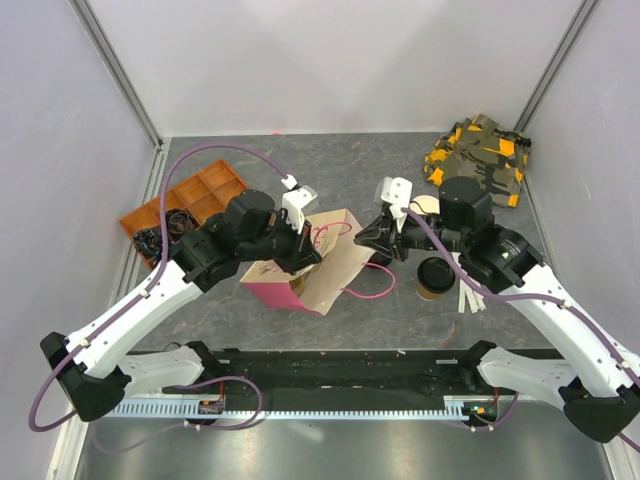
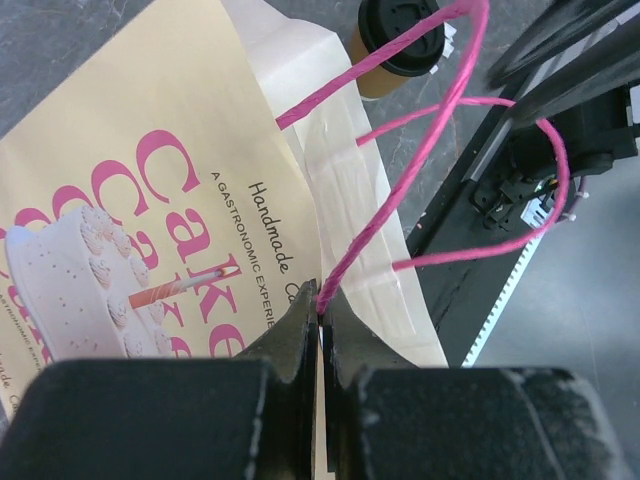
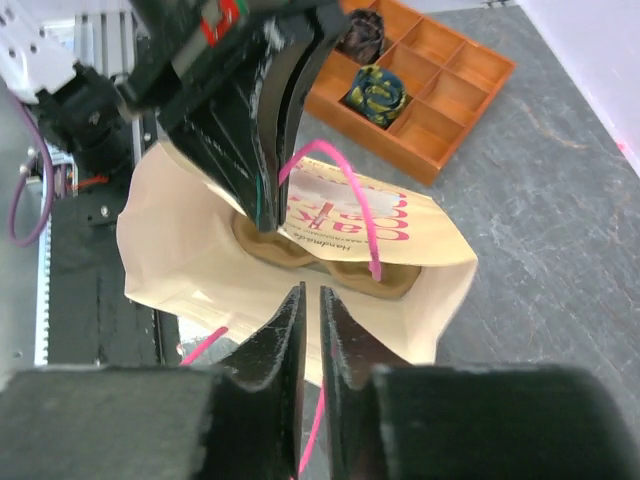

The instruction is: Pack the takeout coffee

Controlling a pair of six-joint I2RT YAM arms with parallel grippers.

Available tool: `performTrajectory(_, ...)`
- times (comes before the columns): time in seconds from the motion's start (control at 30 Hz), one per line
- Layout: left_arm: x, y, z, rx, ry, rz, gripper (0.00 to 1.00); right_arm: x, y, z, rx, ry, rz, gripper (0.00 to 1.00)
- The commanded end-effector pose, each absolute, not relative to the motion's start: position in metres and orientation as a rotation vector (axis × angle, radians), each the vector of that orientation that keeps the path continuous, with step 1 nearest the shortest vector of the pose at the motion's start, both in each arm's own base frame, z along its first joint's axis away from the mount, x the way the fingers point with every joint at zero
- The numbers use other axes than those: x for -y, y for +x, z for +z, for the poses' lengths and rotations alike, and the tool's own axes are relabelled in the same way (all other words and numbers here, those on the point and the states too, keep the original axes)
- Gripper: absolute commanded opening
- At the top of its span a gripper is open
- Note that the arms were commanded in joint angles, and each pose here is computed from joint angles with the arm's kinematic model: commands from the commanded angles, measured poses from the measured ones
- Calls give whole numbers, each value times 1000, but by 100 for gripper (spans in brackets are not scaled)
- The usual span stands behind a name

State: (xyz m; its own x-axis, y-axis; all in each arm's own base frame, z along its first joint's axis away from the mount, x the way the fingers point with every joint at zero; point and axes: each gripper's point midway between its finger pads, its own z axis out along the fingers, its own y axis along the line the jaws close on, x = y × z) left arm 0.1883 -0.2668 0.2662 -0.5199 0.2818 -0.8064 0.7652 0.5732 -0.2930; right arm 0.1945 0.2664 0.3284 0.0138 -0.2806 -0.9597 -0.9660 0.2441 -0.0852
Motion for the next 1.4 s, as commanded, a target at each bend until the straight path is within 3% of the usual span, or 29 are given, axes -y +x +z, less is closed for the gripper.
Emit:
performTrajectory(0.0, 278, 194, 271, -2052, 759, -906, 2, -265, 201, 352, -1494, -1107, 847, 14)
performTrajectory(0.23, 296, 192, 280, -2069, 704, -1034, 2, -281, 198, 336, -1386, -1021, 945, 0)
performTrajectory(0.47, 298, 190, 280, -2083, 678, -1072, 2, -284, 198, 275, -1453, -1050, 902, 0)
performTrajectory(0.83, 292, 178, 286, -2047, 703, -1150, 2, -293, 208, 222, -1428, -1079, 842, 0)
performTrajectory(1.13, 269, 175, 289, -1978, 665, -1254, 2, -298, 205, 195, -1456, -1251, 796, 11)
performTrajectory(1.27, 262, 167, 284, -1973, 714, -1262, 2, -304, 184, 237, -1379, -1304, 907, 32)
performTrajectory(1.37, 258, 164, 287, -1943, 740, -1272, 2, -307, 184, 269, -1361, -1283, 918, 34)
